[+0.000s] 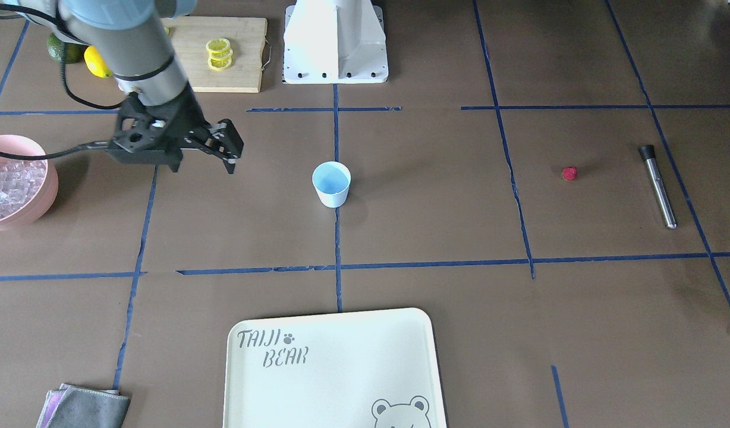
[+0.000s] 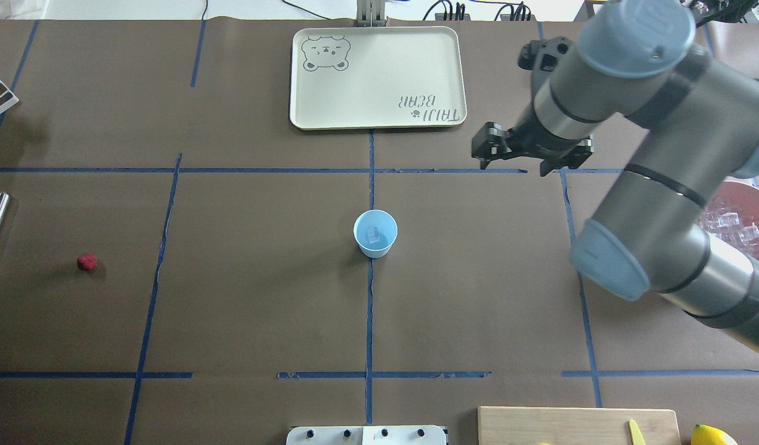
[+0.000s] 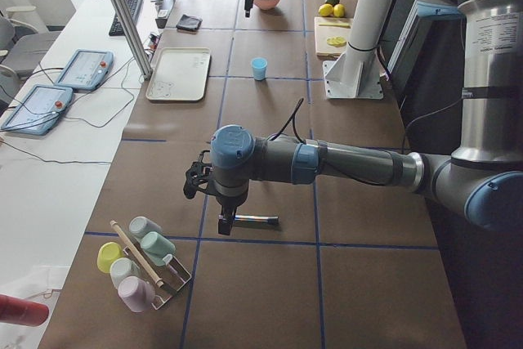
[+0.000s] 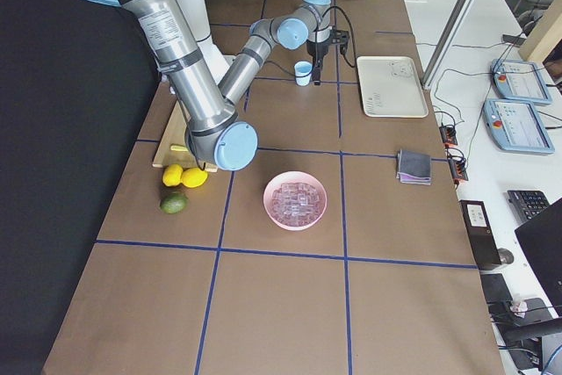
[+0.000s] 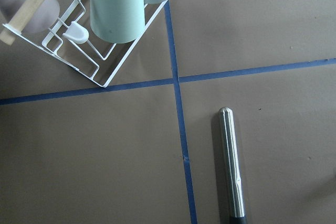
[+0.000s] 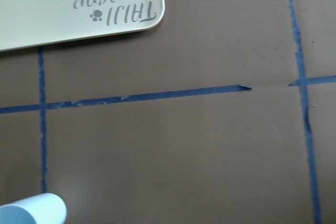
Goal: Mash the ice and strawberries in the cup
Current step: 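Move the right gripper back toward the pink bowl, then lower the right gripper into the bowl and grasp another ice cube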
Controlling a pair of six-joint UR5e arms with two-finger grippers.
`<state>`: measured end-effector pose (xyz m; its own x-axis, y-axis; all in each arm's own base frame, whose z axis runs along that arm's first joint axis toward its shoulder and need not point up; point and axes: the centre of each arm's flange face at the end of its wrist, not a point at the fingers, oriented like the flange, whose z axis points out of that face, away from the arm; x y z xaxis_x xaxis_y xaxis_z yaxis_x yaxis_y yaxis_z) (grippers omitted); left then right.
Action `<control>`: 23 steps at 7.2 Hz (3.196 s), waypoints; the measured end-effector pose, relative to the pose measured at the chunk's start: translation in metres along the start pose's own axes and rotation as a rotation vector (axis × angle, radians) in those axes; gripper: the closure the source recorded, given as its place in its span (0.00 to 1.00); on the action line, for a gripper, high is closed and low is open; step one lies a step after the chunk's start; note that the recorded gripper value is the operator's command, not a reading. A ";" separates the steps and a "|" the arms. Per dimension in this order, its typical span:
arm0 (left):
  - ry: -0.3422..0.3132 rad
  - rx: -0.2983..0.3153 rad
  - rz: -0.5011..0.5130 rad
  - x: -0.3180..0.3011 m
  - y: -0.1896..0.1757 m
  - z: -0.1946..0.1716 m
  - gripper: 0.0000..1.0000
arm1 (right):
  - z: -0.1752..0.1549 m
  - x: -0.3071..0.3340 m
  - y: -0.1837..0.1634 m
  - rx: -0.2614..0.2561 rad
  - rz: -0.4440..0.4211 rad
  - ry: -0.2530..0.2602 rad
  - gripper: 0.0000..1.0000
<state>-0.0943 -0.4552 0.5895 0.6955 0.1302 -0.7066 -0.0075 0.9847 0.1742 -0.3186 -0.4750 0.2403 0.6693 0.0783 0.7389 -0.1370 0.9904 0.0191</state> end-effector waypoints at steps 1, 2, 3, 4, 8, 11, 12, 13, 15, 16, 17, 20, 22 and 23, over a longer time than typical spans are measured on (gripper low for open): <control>0.000 0.002 0.002 0.001 0.001 -0.001 0.00 | -0.010 0.055 0.000 -0.023 -0.036 0.007 0.01; -0.001 0.005 0.003 0.003 0.003 -0.003 0.00 | -0.015 0.112 0.001 -0.040 -0.071 0.022 0.01; -0.001 0.008 0.000 0.006 0.008 -0.005 0.00 | -0.019 0.167 0.004 -0.039 -0.098 0.037 0.01; -0.001 0.010 -0.007 0.009 0.012 -0.007 0.00 | -0.018 0.219 0.011 -0.029 -0.122 0.047 0.01; -0.001 0.011 -0.014 0.010 0.016 -0.008 0.00 | 0.031 0.347 0.029 -0.014 -0.158 0.069 0.02; -0.001 0.011 -0.015 0.010 0.016 -0.008 0.00 | 0.071 0.377 0.016 -0.060 -0.120 0.104 0.18; -0.001 0.011 -0.014 0.011 0.016 -0.008 0.00 | 0.078 0.384 0.016 -0.071 -0.113 0.112 0.20; -0.001 0.012 -0.013 0.011 0.016 -0.009 0.00 | 0.081 0.389 0.017 -0.078 -0.113 0.117 0.22; 0.000 0.013 -0.012 0.011 0.016 -0.009 0.00 | 0.085 0.394 0.018 -0.086 -0.121 0.125 0.24; 0.000 0.013 -0.012 0.011 0.016 -0.009 0.00 | 0.087 0.397 0.018 -0.090 -0.127 0.129 0.24; 0.000 0.013 -0.012 0.011 0.016 -0.009 0.00 | 0.090 0.399 0.017 -0.095 -0.128 0.133 0.24; -0.001 0.014 -0.011 0.012 0.016 -0.009 0.00 | 0.098 0.405 0.016 -0.108 -0.122 0.139 0.27; -0.002 0.017 -0.008 0.013 0.016 -0.010 0.00 | 0.100 0.407 0.017 -0.114 -0.118 0.142 0.31; -0.002 0.018 -0.007 0.014 0.015 -0.011 0.00 | 0.100 0.408 0.018 -0.118 -0.115 0.143 0.31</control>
<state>-0.0929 -0.4369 0.5748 0.6968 0.1231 -0.7066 0.0102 0.9834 0.1814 -0.1211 -0.4364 0.6100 0.7737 -0.0293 0.6329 0.0273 0.9995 0.0129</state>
